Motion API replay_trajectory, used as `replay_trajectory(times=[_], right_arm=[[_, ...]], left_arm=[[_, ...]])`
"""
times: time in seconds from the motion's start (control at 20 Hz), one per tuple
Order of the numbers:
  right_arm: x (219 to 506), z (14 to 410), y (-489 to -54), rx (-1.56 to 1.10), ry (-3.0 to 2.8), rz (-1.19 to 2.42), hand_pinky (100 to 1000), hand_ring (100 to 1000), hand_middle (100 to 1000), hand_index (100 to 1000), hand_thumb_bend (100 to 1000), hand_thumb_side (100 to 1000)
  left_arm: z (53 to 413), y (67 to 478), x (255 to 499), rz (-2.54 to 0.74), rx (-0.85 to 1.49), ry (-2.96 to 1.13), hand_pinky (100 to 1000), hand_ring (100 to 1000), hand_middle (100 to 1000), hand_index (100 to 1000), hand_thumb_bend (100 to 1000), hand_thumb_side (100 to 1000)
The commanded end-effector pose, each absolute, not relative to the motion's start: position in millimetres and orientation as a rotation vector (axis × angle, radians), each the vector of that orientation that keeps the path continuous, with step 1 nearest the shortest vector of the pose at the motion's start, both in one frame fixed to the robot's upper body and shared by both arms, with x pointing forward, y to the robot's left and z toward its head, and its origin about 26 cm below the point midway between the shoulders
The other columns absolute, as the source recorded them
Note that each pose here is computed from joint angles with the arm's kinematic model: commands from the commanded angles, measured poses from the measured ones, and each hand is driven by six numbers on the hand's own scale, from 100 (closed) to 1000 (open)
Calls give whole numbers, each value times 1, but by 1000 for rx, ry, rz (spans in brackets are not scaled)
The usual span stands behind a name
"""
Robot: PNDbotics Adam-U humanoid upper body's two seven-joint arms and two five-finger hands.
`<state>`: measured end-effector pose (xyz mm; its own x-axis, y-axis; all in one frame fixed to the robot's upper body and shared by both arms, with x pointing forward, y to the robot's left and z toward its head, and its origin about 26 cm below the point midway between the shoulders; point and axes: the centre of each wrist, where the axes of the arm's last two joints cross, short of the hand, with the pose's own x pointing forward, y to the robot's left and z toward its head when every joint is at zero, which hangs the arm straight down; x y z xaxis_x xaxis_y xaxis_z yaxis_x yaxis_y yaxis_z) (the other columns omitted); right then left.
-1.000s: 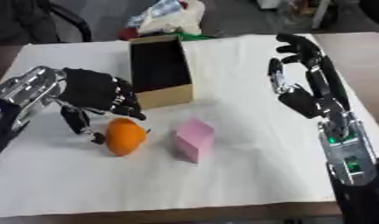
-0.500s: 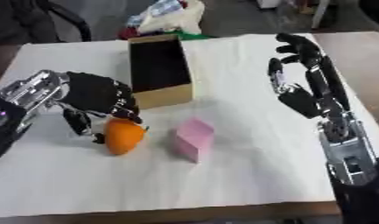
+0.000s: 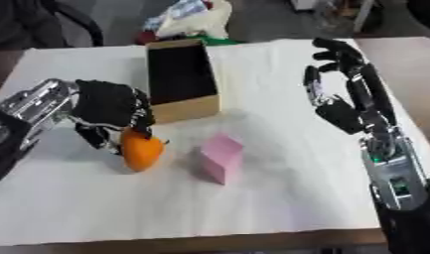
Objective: Pick up objects on the table and place them in the box.
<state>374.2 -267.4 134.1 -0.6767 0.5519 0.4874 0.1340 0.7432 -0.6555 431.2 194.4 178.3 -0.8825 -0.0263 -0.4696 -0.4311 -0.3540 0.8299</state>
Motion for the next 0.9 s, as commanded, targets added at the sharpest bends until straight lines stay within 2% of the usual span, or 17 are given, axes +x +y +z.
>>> replay_trajectory(times=[0.05, 0.3, 0.9], right_arm=[[376, 144, -271, -532, -2260, 786, 701, 793, 843, 919, 100, 716], [375, 143, -271, -533, -2259, 786, 701, 793, 843, 920, 100, 715], [376, 141, -269, -517, -2257, 790, 701, 793, 843, 920, 100, 718]], left_arm=[[200, 204, 433, 2256, -664, 1633, 551, 499, 379, 592, 412, 184], [220, 209, 437, 2197, -737, 1648, 563, 508, 379, 590, 477, 178], [253, 207, 468, 2146, -895, 1801, 578, 518, 391, 606, 492, 143]])
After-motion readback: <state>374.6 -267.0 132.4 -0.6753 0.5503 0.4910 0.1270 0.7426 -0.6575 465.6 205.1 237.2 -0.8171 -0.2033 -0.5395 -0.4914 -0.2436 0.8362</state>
